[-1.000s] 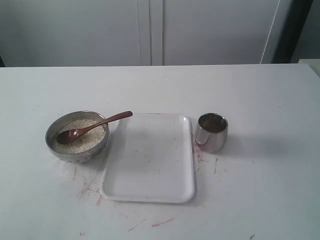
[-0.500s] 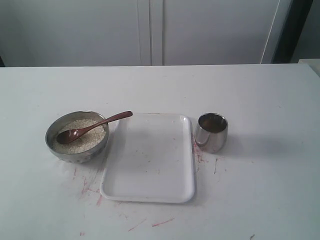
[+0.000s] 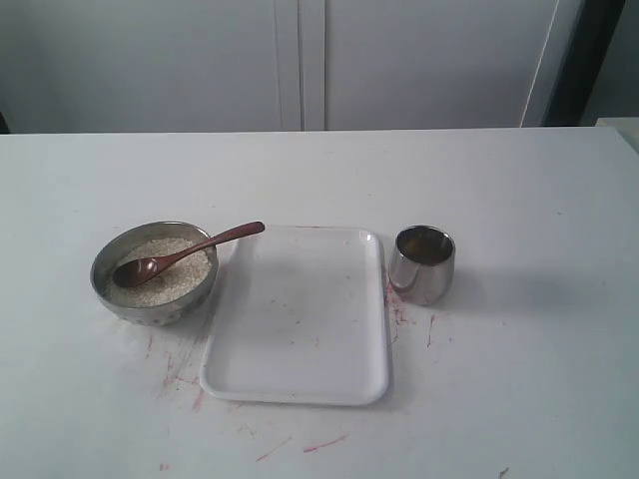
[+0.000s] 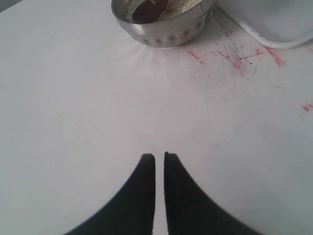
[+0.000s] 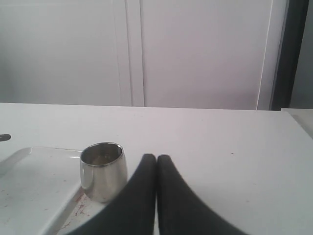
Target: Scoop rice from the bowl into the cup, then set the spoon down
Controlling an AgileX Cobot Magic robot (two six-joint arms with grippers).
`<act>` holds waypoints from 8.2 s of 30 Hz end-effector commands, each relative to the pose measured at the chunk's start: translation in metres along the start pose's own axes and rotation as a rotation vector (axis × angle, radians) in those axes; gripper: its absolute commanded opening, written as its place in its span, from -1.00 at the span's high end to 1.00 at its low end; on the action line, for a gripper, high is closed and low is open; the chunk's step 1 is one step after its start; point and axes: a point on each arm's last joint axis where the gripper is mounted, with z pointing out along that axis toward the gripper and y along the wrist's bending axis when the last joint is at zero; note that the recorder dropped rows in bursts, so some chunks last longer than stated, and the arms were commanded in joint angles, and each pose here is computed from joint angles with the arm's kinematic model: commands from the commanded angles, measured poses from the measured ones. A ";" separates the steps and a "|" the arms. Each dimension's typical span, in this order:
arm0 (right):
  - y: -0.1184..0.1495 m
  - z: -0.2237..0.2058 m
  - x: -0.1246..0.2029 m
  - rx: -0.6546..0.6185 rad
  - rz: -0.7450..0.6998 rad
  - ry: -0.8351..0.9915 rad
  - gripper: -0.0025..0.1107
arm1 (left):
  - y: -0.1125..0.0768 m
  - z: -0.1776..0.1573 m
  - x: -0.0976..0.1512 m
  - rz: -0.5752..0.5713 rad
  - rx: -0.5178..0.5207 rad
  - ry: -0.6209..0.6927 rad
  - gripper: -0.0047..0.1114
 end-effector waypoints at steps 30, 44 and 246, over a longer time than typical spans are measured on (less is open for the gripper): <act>-0.003 -0.002 -0.017 -0.119 1.430 -0.187 0.96 | -0.002 0.001 0.006 -0.004 0.018 0.045 0.67; -0.001 -0.035 -0.070 -0.660 1.334 -0.730 0.96 | -0.002 0.001 0.006 -0.004 0.018 0.045 0.67; 0.262 0.353 0.020 -1.007 -1.359 0.596 0.05 | -0.002 0.001 0.006 -0.004 0.018 0.045 0.67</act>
